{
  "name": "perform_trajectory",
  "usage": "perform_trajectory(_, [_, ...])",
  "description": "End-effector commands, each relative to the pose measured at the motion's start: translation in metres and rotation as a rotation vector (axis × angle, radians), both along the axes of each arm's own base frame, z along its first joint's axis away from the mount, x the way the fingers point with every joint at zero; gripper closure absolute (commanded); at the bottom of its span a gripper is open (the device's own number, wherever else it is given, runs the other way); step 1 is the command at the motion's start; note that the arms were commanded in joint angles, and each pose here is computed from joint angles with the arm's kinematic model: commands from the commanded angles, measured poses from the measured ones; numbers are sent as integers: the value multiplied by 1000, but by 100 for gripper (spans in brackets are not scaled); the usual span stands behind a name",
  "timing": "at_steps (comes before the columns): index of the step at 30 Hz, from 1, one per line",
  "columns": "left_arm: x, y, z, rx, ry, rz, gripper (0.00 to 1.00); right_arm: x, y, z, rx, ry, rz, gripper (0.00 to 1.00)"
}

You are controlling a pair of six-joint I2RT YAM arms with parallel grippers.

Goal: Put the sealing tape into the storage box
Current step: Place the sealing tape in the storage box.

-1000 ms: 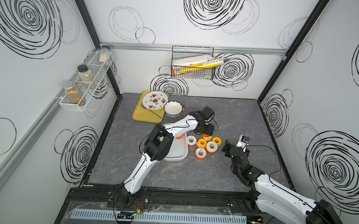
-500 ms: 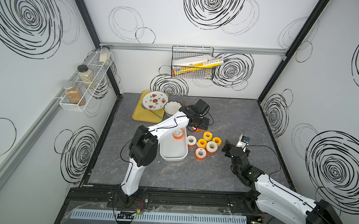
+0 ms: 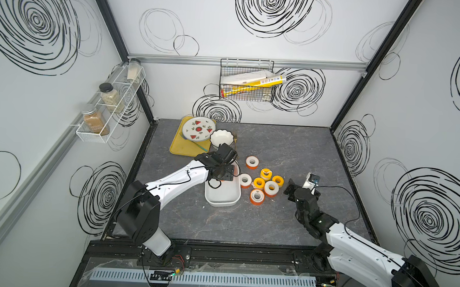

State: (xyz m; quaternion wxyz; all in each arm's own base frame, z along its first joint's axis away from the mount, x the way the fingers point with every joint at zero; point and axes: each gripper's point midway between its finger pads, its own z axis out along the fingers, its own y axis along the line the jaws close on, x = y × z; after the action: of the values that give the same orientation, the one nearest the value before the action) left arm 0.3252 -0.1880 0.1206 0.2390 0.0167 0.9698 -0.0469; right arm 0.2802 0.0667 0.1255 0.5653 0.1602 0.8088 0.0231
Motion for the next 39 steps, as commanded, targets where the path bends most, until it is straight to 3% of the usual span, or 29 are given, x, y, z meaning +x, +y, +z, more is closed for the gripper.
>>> perform_trajectory(1, [7, 10, -4, -16, -56, 66, 27, 4, 1, 8, -3, -6, -1, 6])
perform_trajectory(15, [11, 15, -46, 37, -32, 105, 25, 3, 1, 8, -2, -8, -1, 6])
perform_trajectory(20, [14, 18, -50, 62, -33, 114, 19, 3, 1, 9, -2, -9, -2, 6])
perform_trajectory(25, [17, 17, -51, 67, -29, 115, 5, 3, 1, 9, 0, -10, -1, 6])
perform_trajectory(28, [21, 17, -41, 64, -44, 118, 5, 3, 1, 9, -1, -10, -1, 6])
perform_trajectory(32, [17, 7, -23, 14, -67, 93, 18, 3, 1, 9, -2, -11, -3, 6])
perform_trajectory(39, [9, 3, -30, 25, -35, 64, 55, 3, 1, 8, -3, -6, -1, 6])
